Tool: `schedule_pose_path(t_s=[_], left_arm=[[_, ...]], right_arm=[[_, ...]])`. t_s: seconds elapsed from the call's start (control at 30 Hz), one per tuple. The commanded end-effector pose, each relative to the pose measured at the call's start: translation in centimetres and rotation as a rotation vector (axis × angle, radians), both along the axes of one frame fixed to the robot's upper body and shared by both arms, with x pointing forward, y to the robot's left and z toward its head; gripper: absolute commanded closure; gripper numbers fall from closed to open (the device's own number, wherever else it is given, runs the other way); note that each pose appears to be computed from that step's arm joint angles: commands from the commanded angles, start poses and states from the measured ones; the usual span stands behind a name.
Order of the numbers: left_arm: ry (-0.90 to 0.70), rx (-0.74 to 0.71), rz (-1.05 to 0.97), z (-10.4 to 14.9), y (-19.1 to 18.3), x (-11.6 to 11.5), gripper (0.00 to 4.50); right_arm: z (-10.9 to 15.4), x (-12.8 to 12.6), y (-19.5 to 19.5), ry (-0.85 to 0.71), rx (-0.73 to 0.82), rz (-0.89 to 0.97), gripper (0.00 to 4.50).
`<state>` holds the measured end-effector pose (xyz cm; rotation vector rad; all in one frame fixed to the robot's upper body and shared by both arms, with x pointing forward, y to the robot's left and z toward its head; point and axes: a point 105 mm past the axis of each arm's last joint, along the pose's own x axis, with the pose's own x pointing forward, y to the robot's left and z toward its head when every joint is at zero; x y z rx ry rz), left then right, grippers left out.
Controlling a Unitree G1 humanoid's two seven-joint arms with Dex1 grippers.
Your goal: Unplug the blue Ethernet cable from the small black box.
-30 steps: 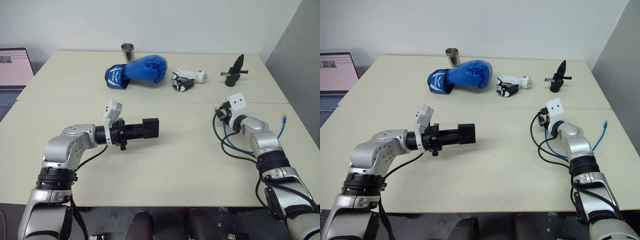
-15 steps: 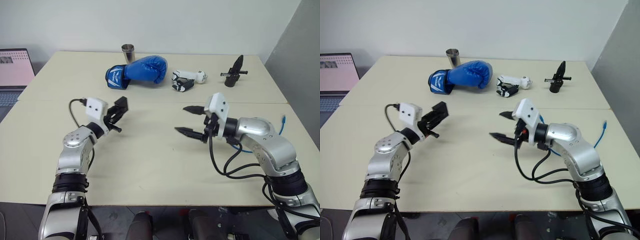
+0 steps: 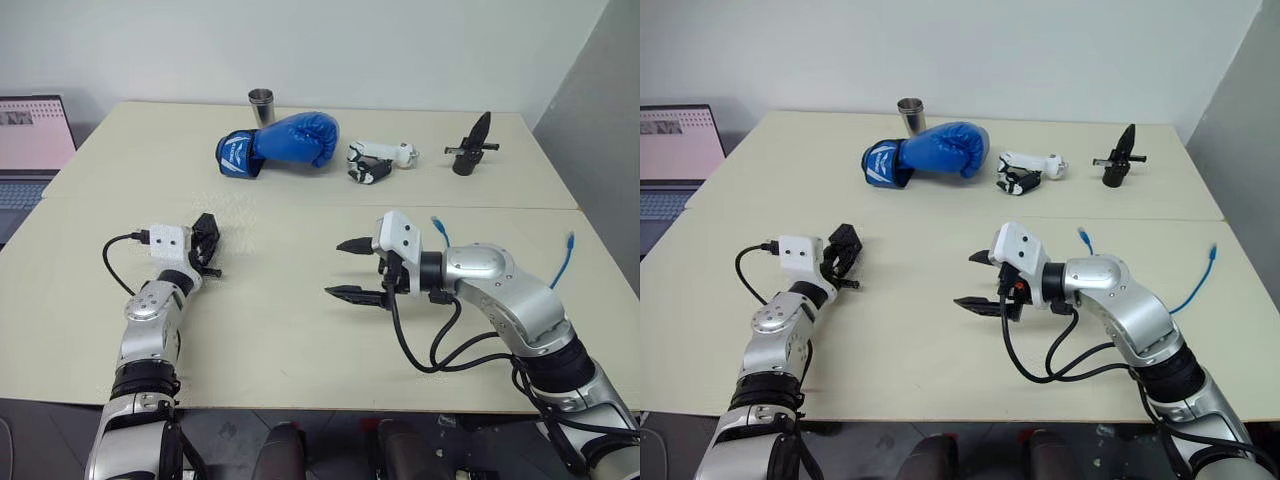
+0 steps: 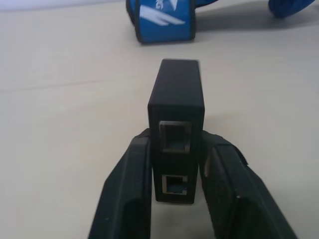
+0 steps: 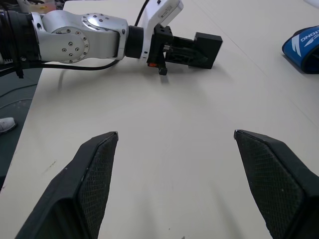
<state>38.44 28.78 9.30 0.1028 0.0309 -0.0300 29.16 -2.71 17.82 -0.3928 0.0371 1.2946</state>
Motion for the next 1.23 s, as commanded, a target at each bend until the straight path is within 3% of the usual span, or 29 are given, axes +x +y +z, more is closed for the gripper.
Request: schedule_pose_path(t_s=[0.03, 0.33, 0.53, 0.7, 0.93, 1.23], left_arm=[[-0.029, -0.011, 0.013, 0.6, 0.4, 0.0, 2.06], [-0.048, 0.026, -0.015, 1.0, -0.1, -1.5, 0.22], [-0.013, 0.038, -0.125, 2.5, -0.5, -4.5, 0.22], [0.068, 0.193, -0.358, 5.2, -1.1, -6.6, 0.22], [0.113, 0.271, -0.531, 8.9, -1.0, -7.3, 0.22], [0.184, 0.256, -0.637, 9.7, -1.4, -7.7, 0.22]], right_arm=[[0.8, -0.3, 0.2, -0.04, 0.005, 0.024, 0.52], [0.6, -0.6, 0.0, -0.036, 0.001, 0.014, 0.52], [0.1, -1.1, -2.2, 0.002, 0.024, -0.065, 0.52], [0.7, -1.2, -6.3, 0.033, 0.037, -0.156, 0.52], [1.8, -1.7, -11.3, 0.082, -0.006, -0.19, 0.52], [2.8, -2.0, -12.5, 0.099, 0.001, -0.211, 0.52]])
